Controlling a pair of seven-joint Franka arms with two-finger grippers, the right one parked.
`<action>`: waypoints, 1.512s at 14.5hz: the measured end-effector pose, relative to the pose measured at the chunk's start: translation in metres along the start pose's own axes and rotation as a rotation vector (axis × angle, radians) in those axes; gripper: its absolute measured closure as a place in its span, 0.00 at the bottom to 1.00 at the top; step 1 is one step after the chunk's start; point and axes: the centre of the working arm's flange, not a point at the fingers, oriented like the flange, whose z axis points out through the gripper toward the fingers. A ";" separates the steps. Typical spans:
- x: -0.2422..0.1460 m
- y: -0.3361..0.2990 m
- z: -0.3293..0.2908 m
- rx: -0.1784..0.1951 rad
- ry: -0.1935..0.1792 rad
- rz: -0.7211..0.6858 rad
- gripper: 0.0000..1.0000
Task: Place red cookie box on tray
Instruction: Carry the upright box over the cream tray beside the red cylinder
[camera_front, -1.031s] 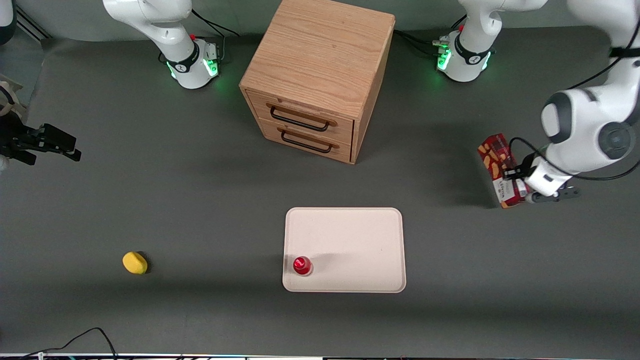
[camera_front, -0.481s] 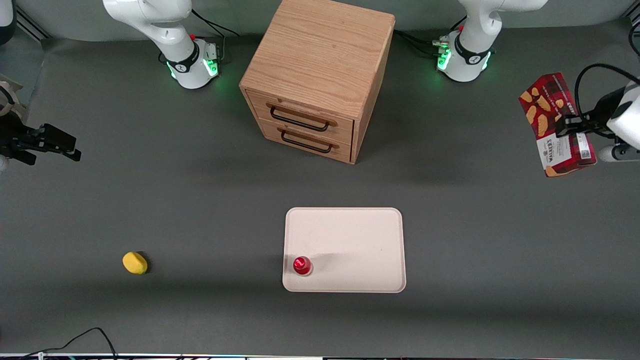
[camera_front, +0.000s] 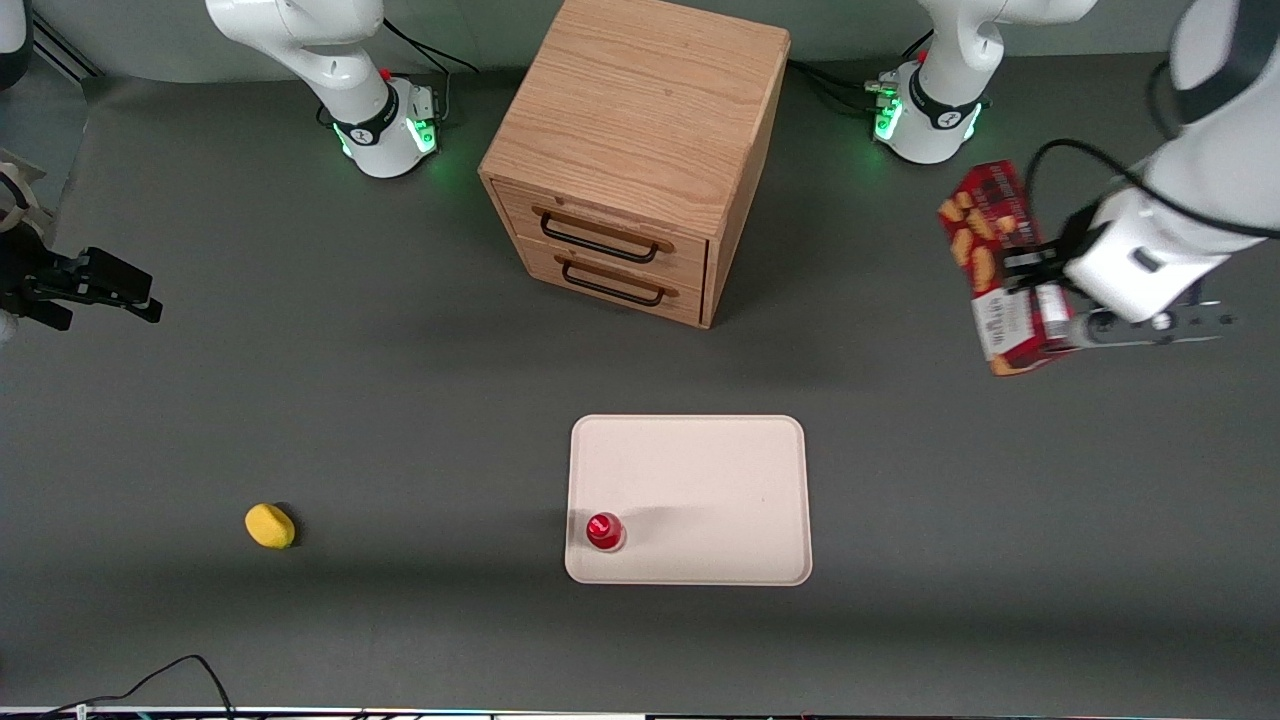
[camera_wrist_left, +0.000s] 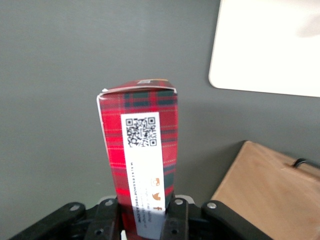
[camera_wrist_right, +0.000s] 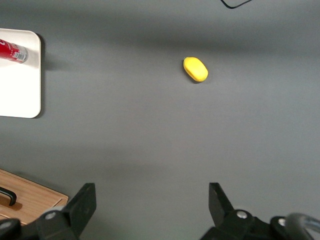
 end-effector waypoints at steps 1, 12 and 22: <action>0.000 0.024 0.006 -0.002 -0.006 -0.025 0.74; 0.072 0.204 0.091 -0.133 0.072 -0.241 0.74; 0.131 0.227 0.239 -0.109 0.246 -0.236 0.74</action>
